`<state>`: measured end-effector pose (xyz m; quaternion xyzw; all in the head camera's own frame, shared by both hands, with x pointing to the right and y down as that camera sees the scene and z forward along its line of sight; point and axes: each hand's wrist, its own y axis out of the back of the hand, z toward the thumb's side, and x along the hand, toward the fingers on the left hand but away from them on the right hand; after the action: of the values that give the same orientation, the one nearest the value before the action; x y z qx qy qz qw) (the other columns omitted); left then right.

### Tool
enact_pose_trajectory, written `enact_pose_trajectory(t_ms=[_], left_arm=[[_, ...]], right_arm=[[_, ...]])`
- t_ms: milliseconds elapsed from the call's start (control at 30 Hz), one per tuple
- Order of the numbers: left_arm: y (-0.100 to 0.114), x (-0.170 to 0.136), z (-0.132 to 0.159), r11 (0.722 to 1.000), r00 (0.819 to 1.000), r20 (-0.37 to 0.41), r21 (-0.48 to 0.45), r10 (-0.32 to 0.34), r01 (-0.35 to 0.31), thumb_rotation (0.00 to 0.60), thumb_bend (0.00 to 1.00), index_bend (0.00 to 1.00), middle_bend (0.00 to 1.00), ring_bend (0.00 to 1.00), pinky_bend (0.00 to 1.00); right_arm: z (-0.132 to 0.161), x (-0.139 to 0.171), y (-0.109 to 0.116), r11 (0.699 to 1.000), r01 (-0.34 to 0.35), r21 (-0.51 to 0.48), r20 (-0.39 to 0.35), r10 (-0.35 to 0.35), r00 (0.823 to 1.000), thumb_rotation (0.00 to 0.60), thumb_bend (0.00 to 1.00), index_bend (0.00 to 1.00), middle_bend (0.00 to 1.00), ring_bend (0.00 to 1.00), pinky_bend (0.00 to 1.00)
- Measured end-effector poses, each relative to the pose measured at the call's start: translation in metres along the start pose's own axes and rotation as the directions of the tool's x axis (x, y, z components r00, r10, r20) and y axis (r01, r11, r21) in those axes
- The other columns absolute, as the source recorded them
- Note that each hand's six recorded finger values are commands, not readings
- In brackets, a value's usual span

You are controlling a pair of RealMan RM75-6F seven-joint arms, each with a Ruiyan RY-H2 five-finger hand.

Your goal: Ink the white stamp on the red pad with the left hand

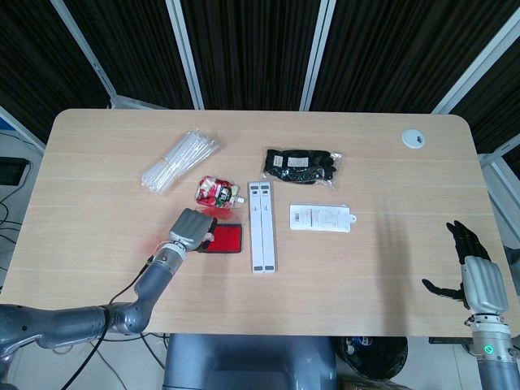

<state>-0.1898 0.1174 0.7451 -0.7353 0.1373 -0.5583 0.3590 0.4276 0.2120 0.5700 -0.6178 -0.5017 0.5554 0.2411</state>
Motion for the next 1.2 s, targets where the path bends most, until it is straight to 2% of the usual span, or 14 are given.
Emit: enact_pose_trajectory(t_ms=[400, 833, 1200], left_arm=[[-0.008, 0.002, 0.001, 1.0, 1.0, 0.001, 0.013, -0.006, 0.006, 0.6, 0.55, 0.73, 0.75, 0.58, 0.64], [0.008, 0.001, 0.008, 0.999, 0.999, 0.019, 0.013, 0.032, -0.032, 0.6, 0.55, 0.73, 0.75, 0.58, 0.64], [0.011, 0.005, 0.016, 0.999, 0.999, 0.027, 0.011, 0.039, -0.04, 0.6, 0.55, 0.73, 0.75, 0.58, 0.64]], right_arm=[[0.0, 0.0, 0.0, 1.0, -0.002, 0.001, -0.001, 0.002, 1.0, 0.6, 0.07, 0.0, 0.0, 0.0, 0.16], [0.001, 0.0, 0.0, 1.0, -0.001, 0.0, 0.0, 0.001, 1.0, 0.6, 0.07, 0.0, 0.0, 0.0, 0.16], [0.0, 0.0, 0.0, 1.0, -0.002, -0.003, 0.002, 0.002, 1.0, 0.6, 0.07, 0.0, 0.0, 0.0, 0.16]])
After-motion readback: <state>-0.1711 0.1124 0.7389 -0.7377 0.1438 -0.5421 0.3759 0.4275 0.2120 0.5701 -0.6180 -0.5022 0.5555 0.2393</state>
